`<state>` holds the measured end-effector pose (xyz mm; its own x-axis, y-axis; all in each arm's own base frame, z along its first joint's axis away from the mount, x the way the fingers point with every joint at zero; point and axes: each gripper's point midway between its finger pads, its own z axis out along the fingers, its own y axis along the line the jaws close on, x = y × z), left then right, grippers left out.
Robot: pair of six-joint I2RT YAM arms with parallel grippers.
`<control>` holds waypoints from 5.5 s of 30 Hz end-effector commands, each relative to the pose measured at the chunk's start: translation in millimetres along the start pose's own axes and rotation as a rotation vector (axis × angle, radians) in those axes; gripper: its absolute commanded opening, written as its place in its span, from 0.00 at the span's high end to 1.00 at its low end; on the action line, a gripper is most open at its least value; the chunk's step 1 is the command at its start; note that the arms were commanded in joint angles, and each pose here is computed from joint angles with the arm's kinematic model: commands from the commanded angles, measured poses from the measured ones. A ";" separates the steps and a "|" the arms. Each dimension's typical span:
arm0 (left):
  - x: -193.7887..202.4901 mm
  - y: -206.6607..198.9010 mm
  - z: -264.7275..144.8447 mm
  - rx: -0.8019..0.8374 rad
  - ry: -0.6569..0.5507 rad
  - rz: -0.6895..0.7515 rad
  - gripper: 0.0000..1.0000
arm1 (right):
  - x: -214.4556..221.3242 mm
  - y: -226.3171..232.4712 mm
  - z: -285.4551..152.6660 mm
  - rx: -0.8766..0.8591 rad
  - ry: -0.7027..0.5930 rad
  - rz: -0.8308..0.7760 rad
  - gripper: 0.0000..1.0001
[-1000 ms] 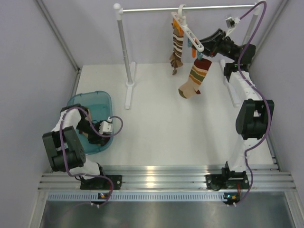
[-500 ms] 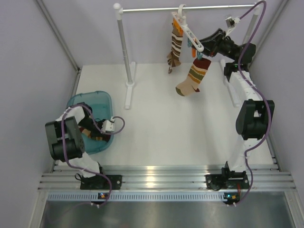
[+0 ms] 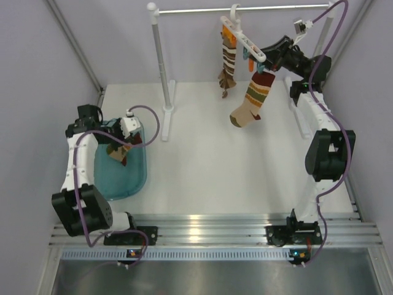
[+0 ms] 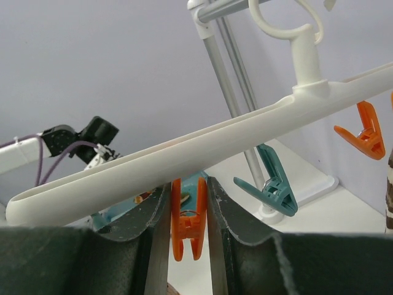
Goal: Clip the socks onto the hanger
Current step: Pick up the sock from the bin, then clamp the sock onto the hanger.
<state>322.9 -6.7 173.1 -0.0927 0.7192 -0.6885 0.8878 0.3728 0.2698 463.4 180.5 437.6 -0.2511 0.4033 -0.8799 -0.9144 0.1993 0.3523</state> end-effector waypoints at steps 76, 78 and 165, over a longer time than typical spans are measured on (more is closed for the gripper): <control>-452.9 -8.1 112.1 -0.126 -1.004 -0.526 1.00 | -9.3 19.0 6.1 0.207 -0.237 0.229 1.00; -455.9 -7.7 111.2 -0.119 -1.013 -0.531 1.00 | -8.8 21.1 6.1 0.197 -0.236 0.232 1.00; -494.6 6.7 89.8 0.031 -1.123 -0.616 1.00 | -0.8 20.4 3.9 0.159 -0.211 0.172 1.00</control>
<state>427.0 -415.9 397.7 -0.1635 -0.3634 -0.9172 0.7939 0.5034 -0.3410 452.8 188.1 440.9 -0.3468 0.6336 -0.6916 -0.7653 0.2351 0.5992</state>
